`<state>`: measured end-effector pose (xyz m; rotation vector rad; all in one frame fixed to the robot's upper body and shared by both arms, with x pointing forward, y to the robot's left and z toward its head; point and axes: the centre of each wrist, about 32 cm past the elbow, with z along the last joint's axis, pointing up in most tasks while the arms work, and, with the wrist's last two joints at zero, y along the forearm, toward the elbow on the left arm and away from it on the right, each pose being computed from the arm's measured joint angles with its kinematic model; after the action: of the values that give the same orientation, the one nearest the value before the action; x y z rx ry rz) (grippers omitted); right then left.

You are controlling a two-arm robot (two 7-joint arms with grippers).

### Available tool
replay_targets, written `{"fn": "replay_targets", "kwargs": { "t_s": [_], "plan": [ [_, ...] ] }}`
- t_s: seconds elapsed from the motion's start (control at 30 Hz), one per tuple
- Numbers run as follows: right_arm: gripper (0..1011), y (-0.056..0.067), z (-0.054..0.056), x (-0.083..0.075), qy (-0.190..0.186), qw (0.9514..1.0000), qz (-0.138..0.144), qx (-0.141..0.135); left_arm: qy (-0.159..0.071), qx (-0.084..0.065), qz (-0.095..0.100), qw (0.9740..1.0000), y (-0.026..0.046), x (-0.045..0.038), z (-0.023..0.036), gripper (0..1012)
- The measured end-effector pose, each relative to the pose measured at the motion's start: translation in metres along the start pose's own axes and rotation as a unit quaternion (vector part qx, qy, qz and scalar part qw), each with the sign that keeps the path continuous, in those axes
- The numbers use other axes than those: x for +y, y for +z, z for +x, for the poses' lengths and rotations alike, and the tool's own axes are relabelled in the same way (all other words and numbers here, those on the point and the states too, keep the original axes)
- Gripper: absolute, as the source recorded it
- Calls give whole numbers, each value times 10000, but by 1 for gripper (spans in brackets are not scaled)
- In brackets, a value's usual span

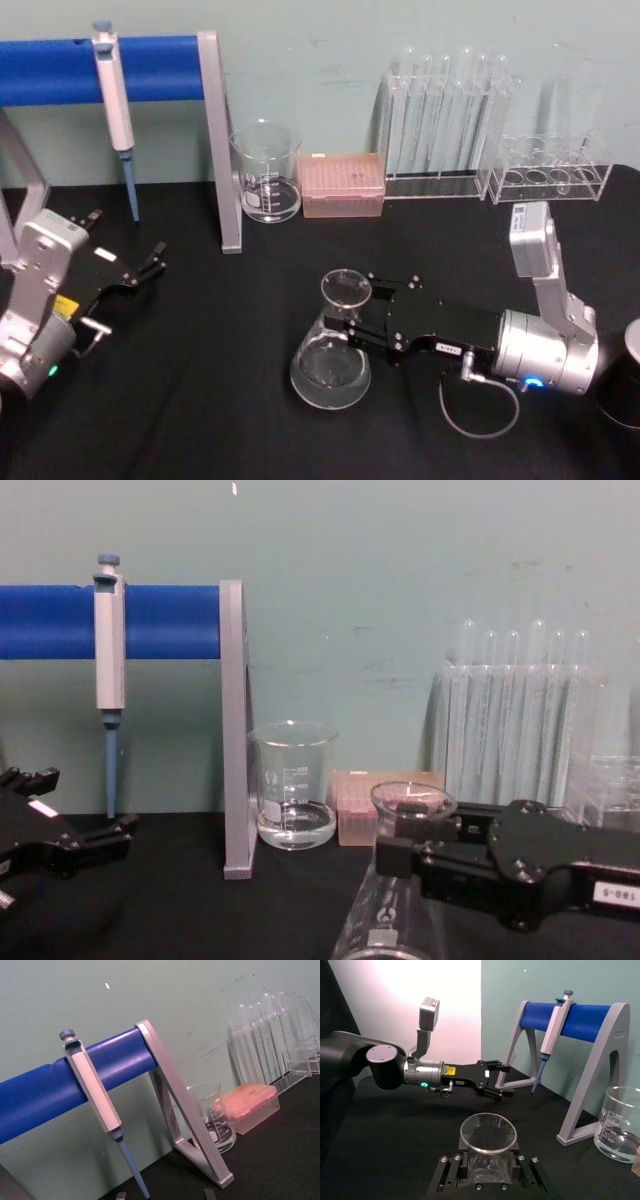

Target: Grasp the erlenmeyer flask with one hand, shake it three times, then place it back.

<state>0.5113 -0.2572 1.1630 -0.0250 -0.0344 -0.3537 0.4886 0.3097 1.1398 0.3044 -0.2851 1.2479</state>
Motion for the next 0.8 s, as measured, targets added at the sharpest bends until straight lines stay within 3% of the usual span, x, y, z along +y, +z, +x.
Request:
{"fn": "replay_targets", "kwargs": {
  "t_s": [0.8],
  "plan": [
    [448,-88,37,54,121,9998,-142,-23,0,0,1,10000,0,0,0,1001]
  ]
}}
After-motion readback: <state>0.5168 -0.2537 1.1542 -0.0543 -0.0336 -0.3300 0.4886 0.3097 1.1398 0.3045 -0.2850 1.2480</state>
